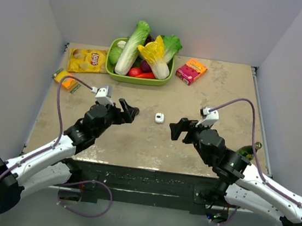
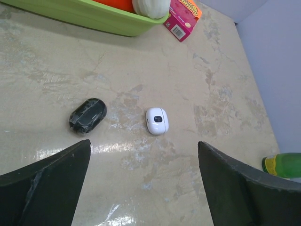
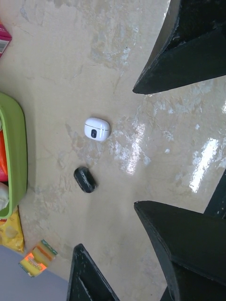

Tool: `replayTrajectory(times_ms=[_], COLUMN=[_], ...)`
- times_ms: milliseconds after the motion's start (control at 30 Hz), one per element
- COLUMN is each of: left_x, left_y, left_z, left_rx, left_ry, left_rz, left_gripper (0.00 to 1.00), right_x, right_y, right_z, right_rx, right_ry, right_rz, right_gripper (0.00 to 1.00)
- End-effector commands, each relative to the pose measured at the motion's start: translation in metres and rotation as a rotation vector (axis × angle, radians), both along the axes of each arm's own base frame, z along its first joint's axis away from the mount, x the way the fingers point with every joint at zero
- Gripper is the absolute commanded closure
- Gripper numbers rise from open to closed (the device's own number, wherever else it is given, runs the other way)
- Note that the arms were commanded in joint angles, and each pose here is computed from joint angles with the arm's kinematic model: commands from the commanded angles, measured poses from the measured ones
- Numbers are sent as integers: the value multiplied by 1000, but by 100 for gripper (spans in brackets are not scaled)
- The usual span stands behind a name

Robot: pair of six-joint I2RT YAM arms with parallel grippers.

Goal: Insert the wireless bluetooth earbuds into the charging case
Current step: Reset both arms

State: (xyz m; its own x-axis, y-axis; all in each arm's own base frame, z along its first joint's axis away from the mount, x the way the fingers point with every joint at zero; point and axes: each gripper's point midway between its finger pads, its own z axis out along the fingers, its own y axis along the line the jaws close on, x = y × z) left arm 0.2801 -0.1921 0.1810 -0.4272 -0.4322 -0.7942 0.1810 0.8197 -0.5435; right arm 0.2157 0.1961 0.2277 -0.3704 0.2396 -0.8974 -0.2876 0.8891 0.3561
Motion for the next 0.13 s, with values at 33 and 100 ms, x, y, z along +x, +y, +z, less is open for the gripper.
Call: replayTrajectory(times_ms=[33, 100], left_x=[-2, -2], left_y=[2, 4], left_z=[18, 17], left_rx=[0, 30], left_ry=[-45, -23], left_rz=[-11, -2], left_gripper=[0, 0], right_x=[10, 11], right_y=[-2, 0], right_z=[2, 0], right_rx=[0, -25], right_ry=[-4, 4], right_rz=[-68, -67], right_gripper=[2, 2])
